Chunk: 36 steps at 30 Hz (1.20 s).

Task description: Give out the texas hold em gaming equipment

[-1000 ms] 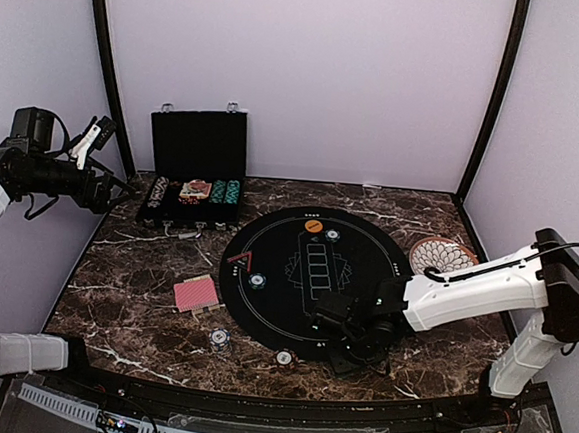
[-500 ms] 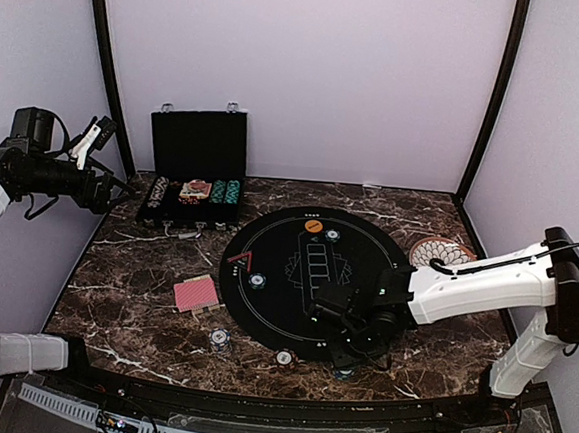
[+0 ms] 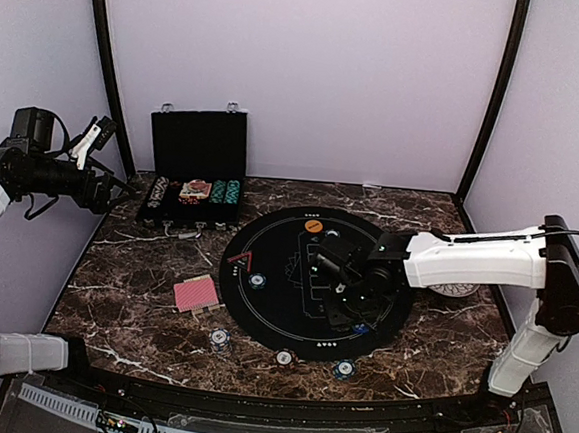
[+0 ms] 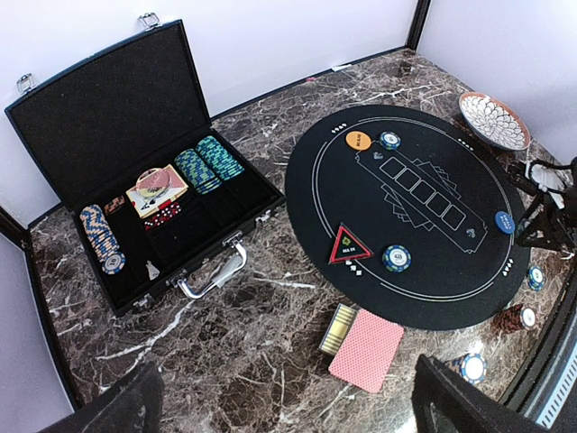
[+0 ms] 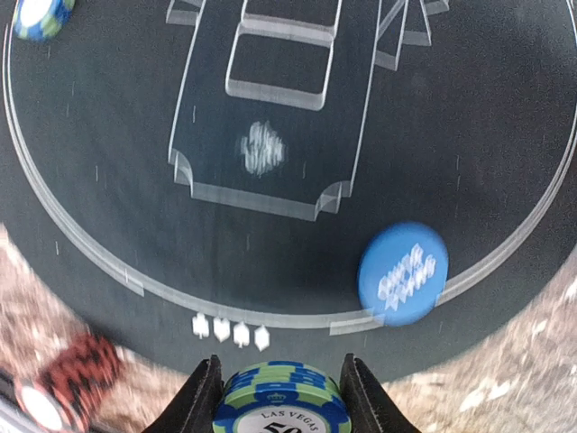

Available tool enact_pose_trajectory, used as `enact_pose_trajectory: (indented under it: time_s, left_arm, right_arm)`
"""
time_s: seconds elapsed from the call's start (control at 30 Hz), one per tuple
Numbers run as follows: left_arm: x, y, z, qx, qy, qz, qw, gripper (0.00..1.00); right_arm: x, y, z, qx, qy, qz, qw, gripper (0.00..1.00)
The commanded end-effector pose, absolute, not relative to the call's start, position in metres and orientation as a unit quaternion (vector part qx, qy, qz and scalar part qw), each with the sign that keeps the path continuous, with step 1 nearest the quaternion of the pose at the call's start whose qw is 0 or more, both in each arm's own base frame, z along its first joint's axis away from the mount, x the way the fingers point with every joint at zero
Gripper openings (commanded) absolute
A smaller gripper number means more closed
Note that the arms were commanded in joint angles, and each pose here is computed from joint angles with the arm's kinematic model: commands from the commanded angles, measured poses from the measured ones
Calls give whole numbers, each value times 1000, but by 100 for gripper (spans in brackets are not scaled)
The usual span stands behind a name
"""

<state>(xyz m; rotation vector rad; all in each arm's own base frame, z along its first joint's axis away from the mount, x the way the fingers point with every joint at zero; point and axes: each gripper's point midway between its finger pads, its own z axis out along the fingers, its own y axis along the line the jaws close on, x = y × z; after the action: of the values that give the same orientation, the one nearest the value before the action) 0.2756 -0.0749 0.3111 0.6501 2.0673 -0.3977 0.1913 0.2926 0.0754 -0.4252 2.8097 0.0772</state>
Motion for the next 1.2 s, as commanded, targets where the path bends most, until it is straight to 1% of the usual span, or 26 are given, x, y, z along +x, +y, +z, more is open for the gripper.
enact_pose_trajectory:
  time_s: [0.0, 0.17, 0.4, 0.67, 0.87, 0.93, 1.03, 1.1, 1.17]
  left_arm:
    - [271, -77, 323, 271, 827, -164, 466, 99]
    - [271, -77, 323, 272, 826, -162, 466, 99]
    - [272, -76, 321, 273, 828, -161, 463, 99]
    - [273, -76, 321, 274, 828, -160, 463, 99]
    - [272, -76, 319, 275, 829, -159, 461, 99]
    - [272, -76, 319, 275, 829, -159, 460, 99]
    - [272, -76, 319, 275, 829, -158, 461, 99]
    - [272, -76, 320, 275, 829, -159, 461, 99]
    - [272, -76, 320, 276, 828, -159, 461, 99]
  right_arm:
    - [220, 308, 71, -165, 972, 29, 168, 40]
    - [228, 310, 53, -170, 973, 20, 158, 40]
    - [231, 296, 34, -154, 976, 14, 152, 40]
    - [225, 288, 14, -149, 979, 10, 136, 40]
    - [219, 281, 9, -146, 981, 11, 128, 41]
    - [216, 281, 9, -146, 981, 14, 125, 45]
    - [216, 282, 10, -146, 981, 17, 125, 59]
    - [217, 284, 13, -147, 981, 20, 127, 67]
    - [220, 287, 20, -148, 980, 24, 133, 70]
